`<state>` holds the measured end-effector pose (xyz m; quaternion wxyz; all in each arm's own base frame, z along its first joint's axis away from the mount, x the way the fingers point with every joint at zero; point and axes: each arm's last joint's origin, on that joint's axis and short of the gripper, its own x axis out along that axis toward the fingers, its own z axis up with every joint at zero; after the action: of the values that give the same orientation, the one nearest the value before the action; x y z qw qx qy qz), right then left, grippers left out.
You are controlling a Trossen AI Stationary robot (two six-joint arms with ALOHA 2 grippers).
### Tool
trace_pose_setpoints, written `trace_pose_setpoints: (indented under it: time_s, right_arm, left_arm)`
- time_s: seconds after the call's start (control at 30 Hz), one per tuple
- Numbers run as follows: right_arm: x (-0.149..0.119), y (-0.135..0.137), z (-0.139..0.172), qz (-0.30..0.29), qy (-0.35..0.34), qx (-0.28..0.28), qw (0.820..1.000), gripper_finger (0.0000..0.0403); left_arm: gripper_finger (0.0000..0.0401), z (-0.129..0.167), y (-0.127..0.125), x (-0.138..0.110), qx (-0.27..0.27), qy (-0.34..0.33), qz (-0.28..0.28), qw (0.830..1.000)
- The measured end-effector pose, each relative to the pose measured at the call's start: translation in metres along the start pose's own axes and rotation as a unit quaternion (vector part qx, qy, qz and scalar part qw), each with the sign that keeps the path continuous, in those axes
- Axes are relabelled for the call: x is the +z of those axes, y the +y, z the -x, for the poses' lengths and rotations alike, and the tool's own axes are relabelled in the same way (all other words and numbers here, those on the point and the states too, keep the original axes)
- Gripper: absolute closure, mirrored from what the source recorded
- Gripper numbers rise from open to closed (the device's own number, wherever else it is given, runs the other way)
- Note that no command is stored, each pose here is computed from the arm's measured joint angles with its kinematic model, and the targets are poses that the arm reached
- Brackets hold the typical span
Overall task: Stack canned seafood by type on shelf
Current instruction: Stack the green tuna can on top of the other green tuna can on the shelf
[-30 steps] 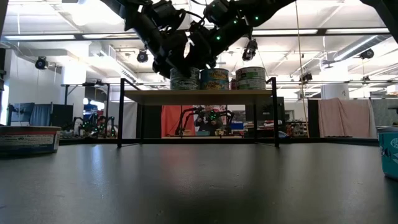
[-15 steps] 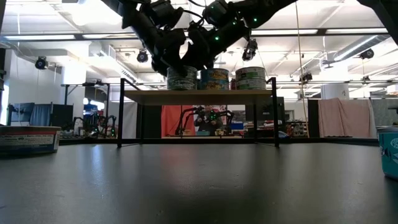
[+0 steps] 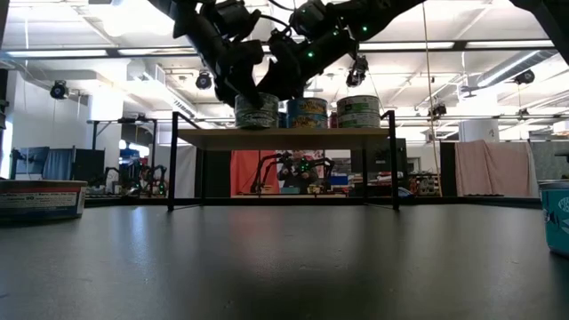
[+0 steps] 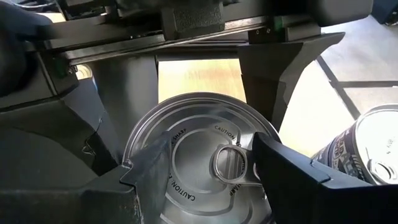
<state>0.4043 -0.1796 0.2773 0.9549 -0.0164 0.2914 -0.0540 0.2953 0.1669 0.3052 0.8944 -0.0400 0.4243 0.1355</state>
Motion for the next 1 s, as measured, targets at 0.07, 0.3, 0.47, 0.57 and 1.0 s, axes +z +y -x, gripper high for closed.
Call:
trace_pose_setpoints:
  time_s: [0.07,0.3,0.47,0.57,1.0]
  right_arm:
    - [0.000,0.000,0.000,-0.002,0.002,0.000,1.000,0.0184]
    - [-0.001,0.001,0.000,-0.008,0.005,0.006,1.000,0.0184]
    - [-0.001,0.001,0.000,0.007,0.006,0.006,1.000,0.0184]
    - [-0.001,0.001,0.000,0.009,0.007,0.002,1.000,0.0184]
    - [-0.006,-0.001,0.000,0.004,0.028,-0.005,1.000,0.0184]
  left_arm:
    - [0.0001,0.001,0.000,0.001,0.000,-0.001,0.000,1.000]
    - [0.0001,0.003,-0.002,0.000,-0.049,0.004,-0.005,0.999]
    - [0.0001,0.004,-0.003,0.000,-0.029,0.009,-0.012,0.999]
    - [0.0001,0.005,-0.002,0.001,-0.017,0.010,-0.013,1.000]
    - [0.0002,0.021,0.000,0.007,-0.010,0.047,-0.040,0.998]
